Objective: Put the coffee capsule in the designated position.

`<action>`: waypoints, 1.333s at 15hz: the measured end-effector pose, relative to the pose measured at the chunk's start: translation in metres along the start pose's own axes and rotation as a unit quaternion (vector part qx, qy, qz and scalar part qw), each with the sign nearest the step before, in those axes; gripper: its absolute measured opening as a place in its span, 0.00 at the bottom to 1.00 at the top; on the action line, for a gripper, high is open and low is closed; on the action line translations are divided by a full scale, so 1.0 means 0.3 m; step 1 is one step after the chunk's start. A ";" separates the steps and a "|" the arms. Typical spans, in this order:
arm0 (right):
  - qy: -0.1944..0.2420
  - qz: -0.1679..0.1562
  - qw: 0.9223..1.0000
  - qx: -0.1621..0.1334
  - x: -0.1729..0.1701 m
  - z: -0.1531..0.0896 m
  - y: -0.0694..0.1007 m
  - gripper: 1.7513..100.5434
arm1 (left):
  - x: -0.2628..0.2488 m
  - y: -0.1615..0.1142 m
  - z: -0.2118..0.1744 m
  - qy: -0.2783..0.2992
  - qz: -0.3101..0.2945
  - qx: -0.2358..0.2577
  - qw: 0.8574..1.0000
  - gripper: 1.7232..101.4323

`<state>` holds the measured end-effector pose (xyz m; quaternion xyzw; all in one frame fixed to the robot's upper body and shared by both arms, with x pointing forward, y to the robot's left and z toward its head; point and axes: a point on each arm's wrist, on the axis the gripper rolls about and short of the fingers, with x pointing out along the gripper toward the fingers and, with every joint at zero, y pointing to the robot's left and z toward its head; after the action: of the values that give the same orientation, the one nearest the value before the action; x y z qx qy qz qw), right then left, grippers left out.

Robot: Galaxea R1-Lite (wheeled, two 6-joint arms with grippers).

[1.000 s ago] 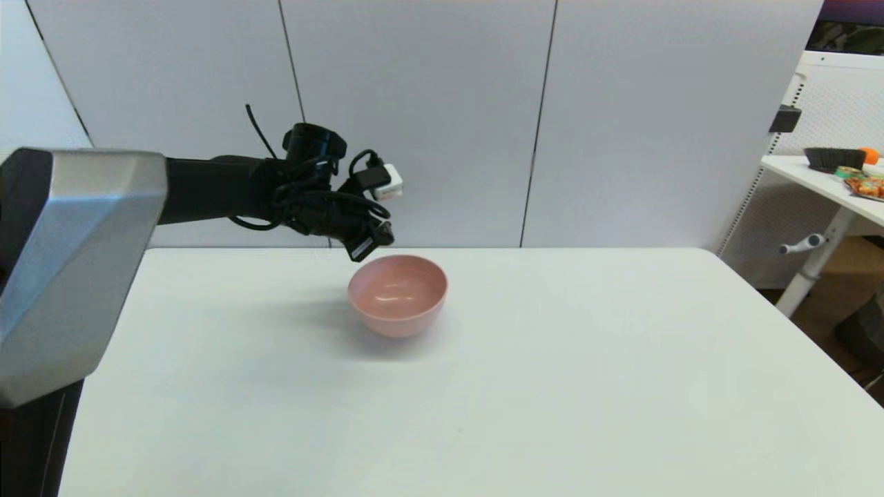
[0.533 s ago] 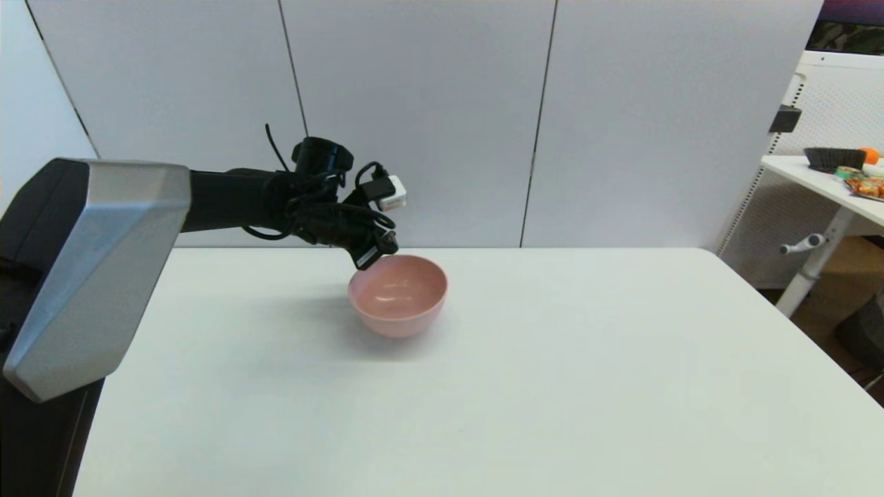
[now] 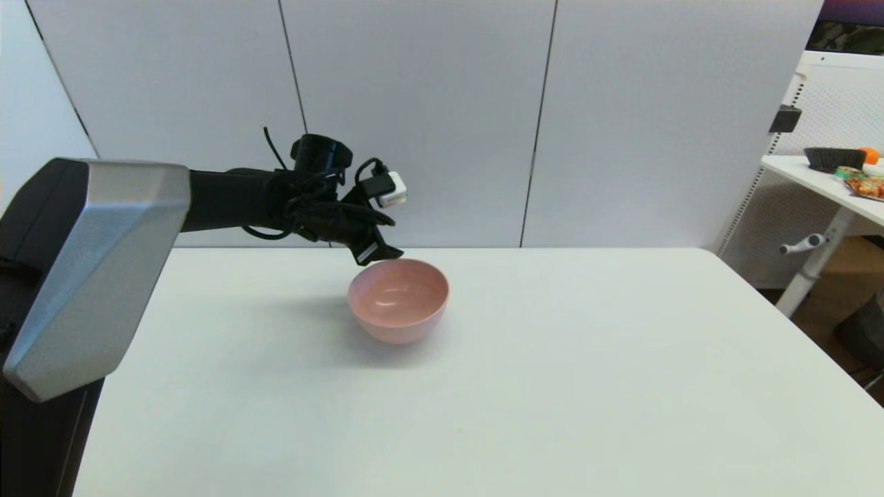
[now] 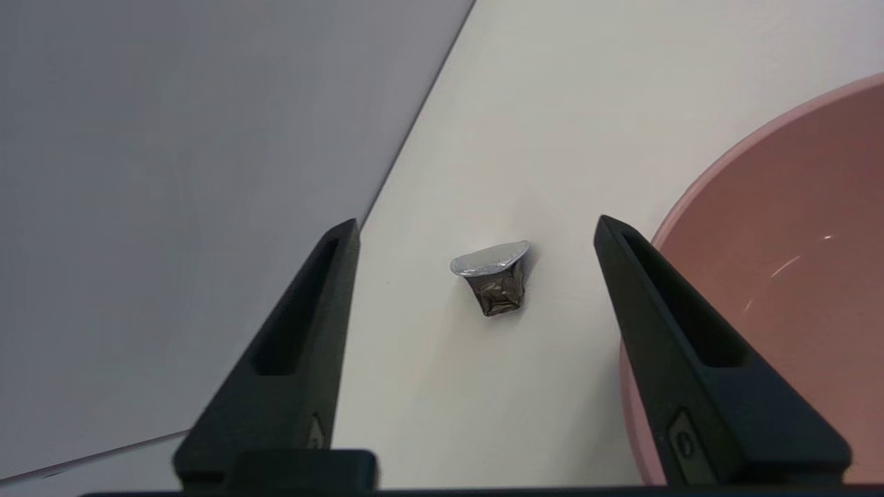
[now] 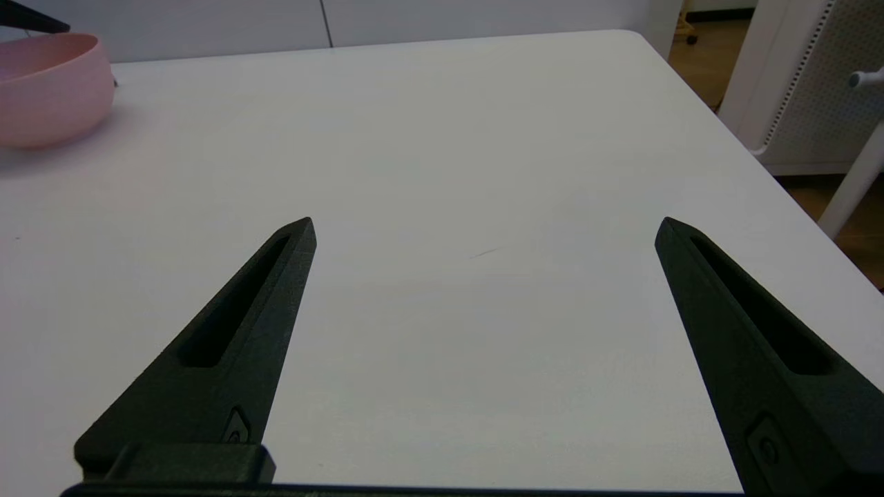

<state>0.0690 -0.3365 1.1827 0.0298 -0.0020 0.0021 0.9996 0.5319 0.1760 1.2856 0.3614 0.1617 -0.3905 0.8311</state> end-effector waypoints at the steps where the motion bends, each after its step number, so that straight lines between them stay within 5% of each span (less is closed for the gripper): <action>1: 0.000 0.000 1.000 0.000 0.000 0.000 0.000 0.97 | -0.019 0.006 0.013 0.000 0.010 0.003 1.000 0.72; 6: 0.000 0.000 1.000 0.000 0.000 0.000 0.000 0.97 | -0.201 0.051 0.105 -0.001 0.085 0.012 0.996 0.84; 10: 0.000 0.000 1.000 0.000 0.000 0.000 0.000 0.97 | -0.501 0.072 0.209 -0.013 0.185 -0.002 0.983 0.89; 15: 0.000 0.000 1.000 0.000 0.000 0.000 0.000 0.97 | -0.942 0.000 0.274 -0.040 0.331 -0.097 0.938 0.92; 20: 0.000 0.000 1.000 0.000 0.000 0.000 0.000 0.97 | -1.204 -0.209 0.140 -0.043 0.381 -0.186 0.905 0.94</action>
<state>0.0690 -0.3365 1.1827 0.0298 -0.0017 0.0023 0.9996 0.2510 0.3106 1.4837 0.2176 0.0458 -0.0221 0.9747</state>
